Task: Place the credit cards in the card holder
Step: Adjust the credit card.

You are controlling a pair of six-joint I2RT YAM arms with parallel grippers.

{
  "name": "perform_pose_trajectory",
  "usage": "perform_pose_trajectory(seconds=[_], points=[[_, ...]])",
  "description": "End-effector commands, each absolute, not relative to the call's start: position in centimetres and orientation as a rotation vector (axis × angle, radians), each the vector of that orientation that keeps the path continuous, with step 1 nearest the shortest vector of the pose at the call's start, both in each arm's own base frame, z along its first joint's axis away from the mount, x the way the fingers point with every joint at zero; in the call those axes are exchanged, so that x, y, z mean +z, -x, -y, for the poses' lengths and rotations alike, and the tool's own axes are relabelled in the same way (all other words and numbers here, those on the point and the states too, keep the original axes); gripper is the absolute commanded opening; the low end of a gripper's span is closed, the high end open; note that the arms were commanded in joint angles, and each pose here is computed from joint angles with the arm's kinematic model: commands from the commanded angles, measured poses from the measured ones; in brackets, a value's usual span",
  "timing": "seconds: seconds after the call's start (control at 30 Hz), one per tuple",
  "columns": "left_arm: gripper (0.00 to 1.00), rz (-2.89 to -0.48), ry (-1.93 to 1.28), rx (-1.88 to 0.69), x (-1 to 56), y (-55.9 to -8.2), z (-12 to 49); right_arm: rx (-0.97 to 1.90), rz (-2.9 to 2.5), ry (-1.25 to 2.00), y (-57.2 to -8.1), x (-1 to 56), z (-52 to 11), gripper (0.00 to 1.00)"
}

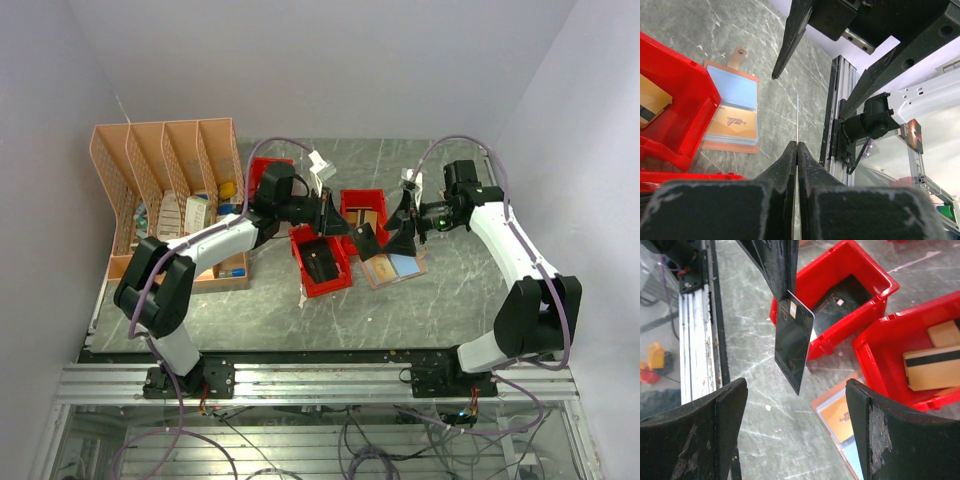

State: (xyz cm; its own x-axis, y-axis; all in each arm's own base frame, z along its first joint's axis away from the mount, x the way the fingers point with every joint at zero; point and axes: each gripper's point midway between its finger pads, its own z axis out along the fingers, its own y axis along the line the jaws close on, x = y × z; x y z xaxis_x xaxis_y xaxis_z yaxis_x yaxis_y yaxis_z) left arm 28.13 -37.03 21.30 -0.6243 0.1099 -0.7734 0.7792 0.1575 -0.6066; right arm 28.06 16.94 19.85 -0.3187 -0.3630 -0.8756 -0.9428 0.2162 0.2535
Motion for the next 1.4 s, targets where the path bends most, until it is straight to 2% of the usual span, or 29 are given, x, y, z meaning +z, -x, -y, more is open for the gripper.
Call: perform_pose_trajectory(seconds=[0.0, 0.13, 0.27, 0.43, 0.53, 0.57, 0.63, 0.67, 0.7, 0.8, 0.9, 1.0, 1.1, 1.23, 1.37], points=[[0.07, -1.796, -0.879, -1.55, 22.5, -28.0, 38.0, 1.24, -1.79, 1.178, -27.1, 19.6, -18.2, 0.79], [0.07, -1.791, -0.885, -1.58, 22.4, -27.8, 38.2, 1.343, -1.781, 1.155, -26.7, 19.2, -19.1, 0.73], [0.07, -1.766, -0.892, -1.6, 22.8, -27.7, 38.4, 1.395, -1.804, 1.125, -26.8, 18.5, -19.6, 0.58], [0.07, -1.758, -0.896, -1.617, 22.8, -27.6, 38.5, 1.468, -1.807, 1.098, -26.4, 18.5, -20.2, 0.29], [0.07, -1.743, -0.895, -1.627, 23.1, -27.5, 38.5, 1.496, -1.802, 1.096, -26.2, 18.6, -20.5, 0.03], [0.07, -1.739, -0.897, -1.627, 23.1, -27.4, 38.4, 1.508, -1.799, 1.091, -26.2, 18.6, -20.6, 0.0], [0.09, -1.717, -0.895, -1.631, 23.6, -27.3, 38.2, 1.521, -1.794, 1.084, -26.1, 18.9, -20.6, 0.0], [0.13, -1.707, -0.873, -1.636, 24.0, -27.4, 38.0, 1.531, -1.79, 1.075, -26.0, 19.1, -20.7, 0.0], [0.2, -1.693, -0.845, -1.636, 24.5, -27.5, 37.7, 1.538, -1.786, 1.065, -26.0, 19.3, -20.7, 0.0], [0.52, -1.598, -0.715, -1.639, 26.5, -28.2, 36.2, 1.573, -1.749, 1.028, -26.0, 20.3, -20.8, 0.0], [0.69, -1.507, -0.581, -1.647, 27.8, -28.0, 34.9, 1.621, -1.709, 0.981, -26.2, 21.8, -20.7, 0.0], [0.74, -1.431, -0.466, -1.688, 29.0, -27.5, 34.5, 1.713, -1.695, 0.924, -25.6, 23.0, -20.8, 0.0], [0.76, -1.404, -0.378, -1.721, 29.1, -27.3, 34.5, 1.736, -1.697, 0.906, -25.1, 22.9, -20.8, 0.0], [0.75, -1.517, -0.386, -1.636, 27.3, -27.7, 36.2, 1.74, -1.696, 0.903, -24.8, 22.6, -20.8, 0.0], [0.68, -1.56, -0.428, -1.613, 26.9, -27.9, 37.3, 1.733, -1.69, 0.909, -24.8, 22.7, -20.7, 0.0]])
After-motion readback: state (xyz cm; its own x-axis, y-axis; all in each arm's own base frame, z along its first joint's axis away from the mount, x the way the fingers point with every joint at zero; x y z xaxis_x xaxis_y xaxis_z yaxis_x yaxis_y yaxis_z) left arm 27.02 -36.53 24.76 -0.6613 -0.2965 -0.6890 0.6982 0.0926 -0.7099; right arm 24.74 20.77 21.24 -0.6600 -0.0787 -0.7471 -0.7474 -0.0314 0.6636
